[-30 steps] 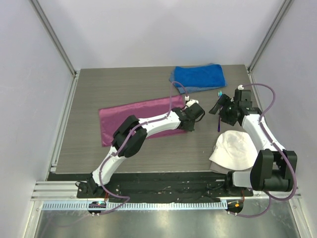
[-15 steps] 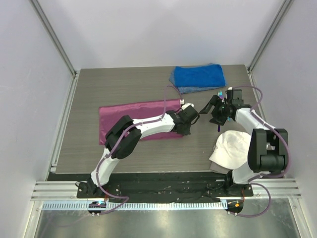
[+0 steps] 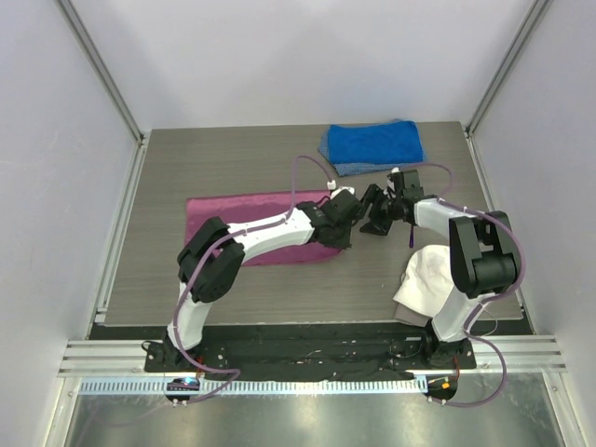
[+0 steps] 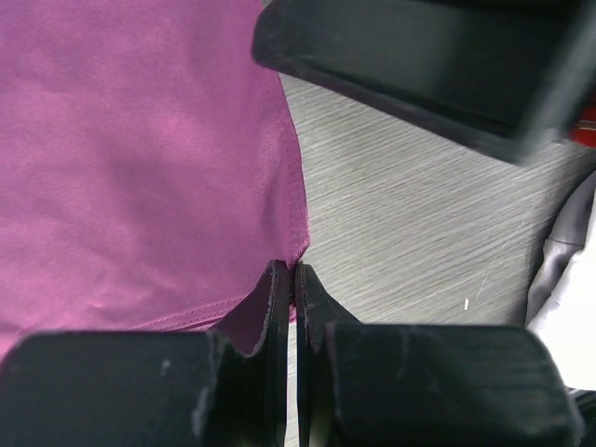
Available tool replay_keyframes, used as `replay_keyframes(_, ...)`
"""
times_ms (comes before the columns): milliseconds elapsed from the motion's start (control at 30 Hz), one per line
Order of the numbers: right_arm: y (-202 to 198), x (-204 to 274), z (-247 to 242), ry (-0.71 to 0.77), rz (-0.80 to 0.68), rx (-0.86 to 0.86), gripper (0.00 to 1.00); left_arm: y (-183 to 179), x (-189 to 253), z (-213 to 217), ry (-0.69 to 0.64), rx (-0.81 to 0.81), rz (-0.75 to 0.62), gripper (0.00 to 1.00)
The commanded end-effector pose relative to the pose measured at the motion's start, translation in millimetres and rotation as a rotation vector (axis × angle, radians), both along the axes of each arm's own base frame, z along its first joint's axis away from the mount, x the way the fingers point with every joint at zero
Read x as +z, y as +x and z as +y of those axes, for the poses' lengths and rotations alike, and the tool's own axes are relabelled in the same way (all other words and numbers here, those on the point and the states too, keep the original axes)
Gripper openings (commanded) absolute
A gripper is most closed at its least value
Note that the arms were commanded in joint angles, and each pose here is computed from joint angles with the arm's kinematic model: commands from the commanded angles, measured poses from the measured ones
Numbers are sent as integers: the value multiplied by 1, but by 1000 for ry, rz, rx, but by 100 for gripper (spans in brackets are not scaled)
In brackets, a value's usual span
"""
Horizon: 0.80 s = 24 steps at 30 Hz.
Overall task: Fold the napkin into a case and place the utensils inside
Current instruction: Pick up the rectangle-folded napkin from the center of the board.
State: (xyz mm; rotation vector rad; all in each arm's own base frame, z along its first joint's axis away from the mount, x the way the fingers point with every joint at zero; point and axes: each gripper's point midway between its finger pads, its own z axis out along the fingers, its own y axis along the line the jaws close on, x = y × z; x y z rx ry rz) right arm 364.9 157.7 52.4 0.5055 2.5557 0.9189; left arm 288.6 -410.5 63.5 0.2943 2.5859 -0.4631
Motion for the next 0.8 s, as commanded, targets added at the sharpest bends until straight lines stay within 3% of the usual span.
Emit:
replay_keyframes(0,20,7,11,36,-52,5,66,2,28,-1,-74,11,-22,4)
replay_keyframes(300,24,-5,20,57,-42,23,50,1,34,-2,-105,11,-15,3)
replay_keyframes(600,24,-16,25,53,-35,32,43,1,42,-3,-129,7,-16,3)
replay_keyframes(767,31,-20,26,42,-38,33,28,-2,43,-5,-141,-3,-6,3)
